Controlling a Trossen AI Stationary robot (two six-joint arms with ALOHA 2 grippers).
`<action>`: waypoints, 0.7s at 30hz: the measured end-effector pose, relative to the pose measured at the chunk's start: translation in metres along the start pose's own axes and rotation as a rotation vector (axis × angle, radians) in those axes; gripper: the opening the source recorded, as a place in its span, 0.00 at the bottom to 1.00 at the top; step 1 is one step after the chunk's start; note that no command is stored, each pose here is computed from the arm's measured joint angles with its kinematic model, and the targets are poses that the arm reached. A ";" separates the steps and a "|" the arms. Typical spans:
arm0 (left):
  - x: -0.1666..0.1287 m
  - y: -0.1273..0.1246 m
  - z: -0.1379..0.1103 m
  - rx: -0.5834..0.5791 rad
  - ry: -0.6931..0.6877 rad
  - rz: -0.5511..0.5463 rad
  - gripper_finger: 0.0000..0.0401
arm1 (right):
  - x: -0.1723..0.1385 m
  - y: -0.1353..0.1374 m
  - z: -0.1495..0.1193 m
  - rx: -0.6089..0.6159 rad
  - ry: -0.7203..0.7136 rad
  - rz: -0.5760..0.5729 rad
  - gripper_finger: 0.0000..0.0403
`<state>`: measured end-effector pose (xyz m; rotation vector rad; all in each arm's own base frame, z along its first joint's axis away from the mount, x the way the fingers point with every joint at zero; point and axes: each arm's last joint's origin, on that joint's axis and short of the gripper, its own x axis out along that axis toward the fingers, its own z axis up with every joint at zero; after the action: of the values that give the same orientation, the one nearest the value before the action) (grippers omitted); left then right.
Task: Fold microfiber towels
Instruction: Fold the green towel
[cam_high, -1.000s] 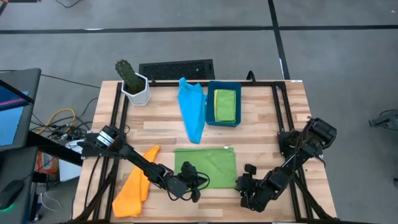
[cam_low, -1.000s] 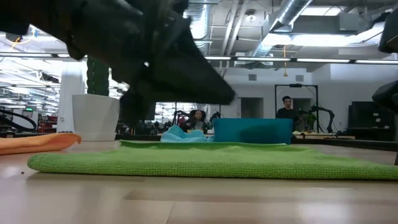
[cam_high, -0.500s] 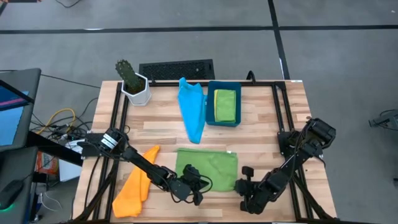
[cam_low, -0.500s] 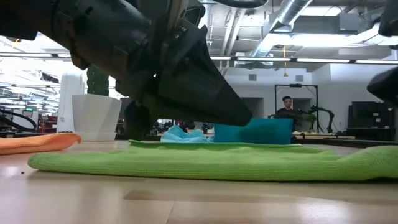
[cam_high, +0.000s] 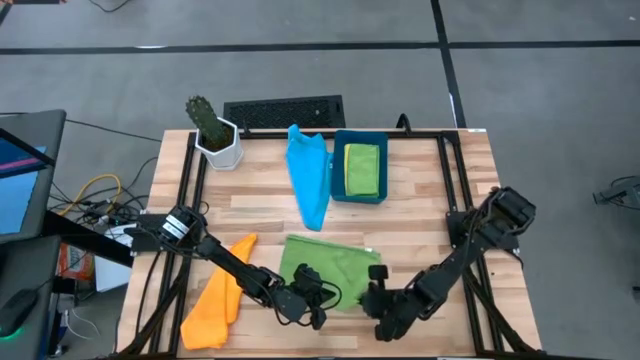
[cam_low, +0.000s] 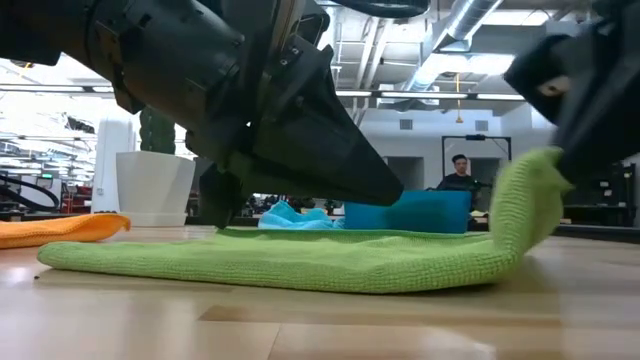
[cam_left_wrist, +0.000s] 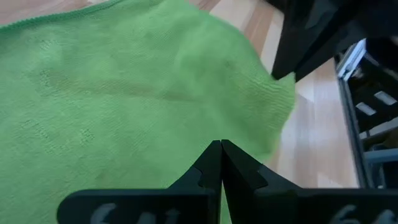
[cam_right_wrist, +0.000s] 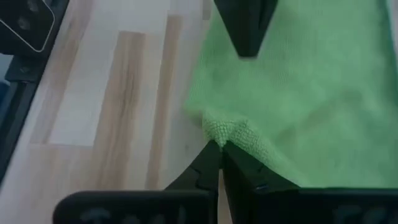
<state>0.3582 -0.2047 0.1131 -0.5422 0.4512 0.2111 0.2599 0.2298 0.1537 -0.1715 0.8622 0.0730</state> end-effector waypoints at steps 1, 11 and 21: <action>0.000 0.000 0.000 0.006 0.004 0.004 0.00 | 0.001 -0.002 0.002 -0.022 -0.007 -0.002 0.09; -0.022 0.000 0.021 0.063 0.067 0.078 0.00 | 0.018 -0.027 0.025 -0.147 -0.066 0.106 0.07; -0.050 0.003 0.017 0.076 0.193 0.193 0.00 | 0.026 -0.050 0.050 -0.101 -0.225 0.132 0.07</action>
<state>0.3195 -0.1964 0.1480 -0.4461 0.6979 0.3272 0.3212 0.1894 0.1721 -0.1964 0.6445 0.2554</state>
